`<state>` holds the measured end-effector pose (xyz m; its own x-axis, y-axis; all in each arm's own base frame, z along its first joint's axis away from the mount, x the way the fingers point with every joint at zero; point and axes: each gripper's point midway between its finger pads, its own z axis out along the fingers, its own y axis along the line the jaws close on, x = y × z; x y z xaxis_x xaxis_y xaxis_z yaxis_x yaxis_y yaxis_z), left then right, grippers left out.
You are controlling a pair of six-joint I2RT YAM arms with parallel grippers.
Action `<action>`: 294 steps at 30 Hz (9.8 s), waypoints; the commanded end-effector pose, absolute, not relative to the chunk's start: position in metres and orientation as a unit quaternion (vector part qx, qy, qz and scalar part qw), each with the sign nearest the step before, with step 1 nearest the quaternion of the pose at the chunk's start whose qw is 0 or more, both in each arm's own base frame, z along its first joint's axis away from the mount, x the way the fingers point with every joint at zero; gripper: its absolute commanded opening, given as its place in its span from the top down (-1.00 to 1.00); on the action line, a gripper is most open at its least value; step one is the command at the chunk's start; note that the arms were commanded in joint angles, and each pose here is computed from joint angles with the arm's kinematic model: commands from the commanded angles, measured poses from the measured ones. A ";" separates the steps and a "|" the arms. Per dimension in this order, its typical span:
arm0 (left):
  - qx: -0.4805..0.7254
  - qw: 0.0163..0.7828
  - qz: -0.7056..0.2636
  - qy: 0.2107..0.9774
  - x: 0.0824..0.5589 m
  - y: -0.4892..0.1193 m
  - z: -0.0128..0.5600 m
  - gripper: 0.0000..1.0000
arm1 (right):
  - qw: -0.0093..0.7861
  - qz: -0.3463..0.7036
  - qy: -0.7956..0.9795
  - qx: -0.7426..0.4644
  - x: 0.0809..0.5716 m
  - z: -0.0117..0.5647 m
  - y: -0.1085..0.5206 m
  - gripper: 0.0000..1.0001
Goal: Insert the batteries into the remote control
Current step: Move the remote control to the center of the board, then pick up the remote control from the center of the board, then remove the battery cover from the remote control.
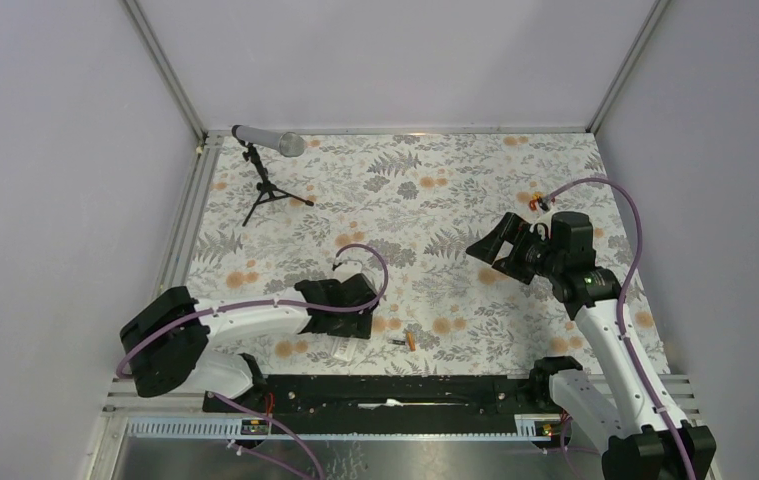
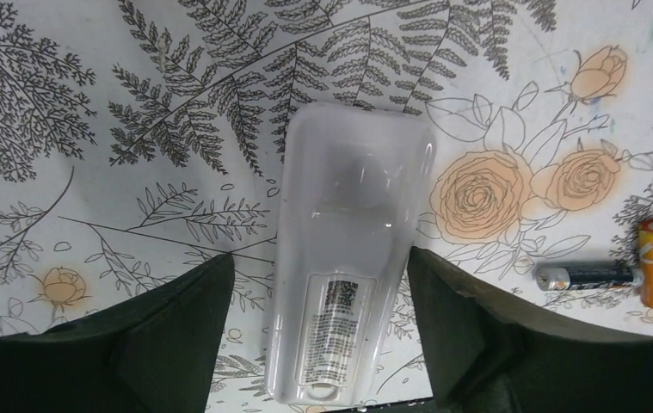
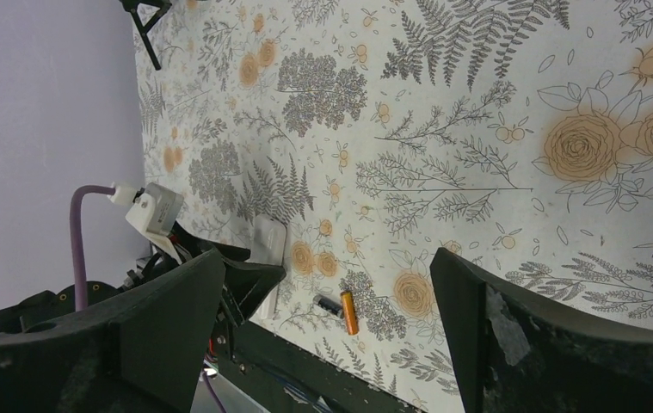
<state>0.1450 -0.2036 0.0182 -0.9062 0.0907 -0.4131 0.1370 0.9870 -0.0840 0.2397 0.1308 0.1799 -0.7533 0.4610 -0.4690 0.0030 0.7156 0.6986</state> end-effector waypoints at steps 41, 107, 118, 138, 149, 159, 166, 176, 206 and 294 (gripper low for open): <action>-0.264 0.348 -0.068 0.897 0.288 -0.199 0.109 -0.98 | 0.307 0.338 0.889 0.032 0.203 0.132 0.185 -0.96; -0.031 0.241 -0.419 0.875 0.214 -0.170 0.160 -0.97 | 0.332 0.266 0.797 -0.428 0.194 0.123 0.370 0.42; -0.003 0.179 -0.510 0.841 0.193 -0.193 0.180 -0.47 | 0.348 0.271 0.756 -0.484 0.186 0.136 0.365 0.40; -0.065 0.153 -0.530 0.832 0.195 -0.197 0.159 -0.14 | 0.333 0.304 0.724 -0.522 0.170 0.140 0.369 0.39; -0.069 0.151 -0.526 0.834 0.195 -0.196 0.160 0.29 | 0.328 0.283 0.730 -0.529 0.174 0.131 0.365 0.39; -0.062 0.212 -0.529 0.820 0.205 -0.194 0.167 1.00 | 0.356 0.284 0.794 -0.402 0.194 0.161 0.368 -0.97; -0.082 0.323 -0.527 0.782 0.230 -0.185 0.170 1.00 | 0.343 0.377 0.833 -0.214 0.195 0.209 0.342 -0.94; -0.102 0.350 -0.558 0.746 0.240 -0.187 0.203 1.00 | 0.228 0.529 0.817 0.019 0.205 0.235 0.343 0.17; -0.141 0.313 -0.546 0.765 0.231 -0.183 0.203 1.00 | 0.233 0.495 0.836 0.051 0.232 0.191 0.355 0.38; -0.081 0.287 -0.608 0.736 0.218 -0.199 0.231 1.00 | 0.160 0.618 0.770 -0.010 0.202 0.210 0.384 0.22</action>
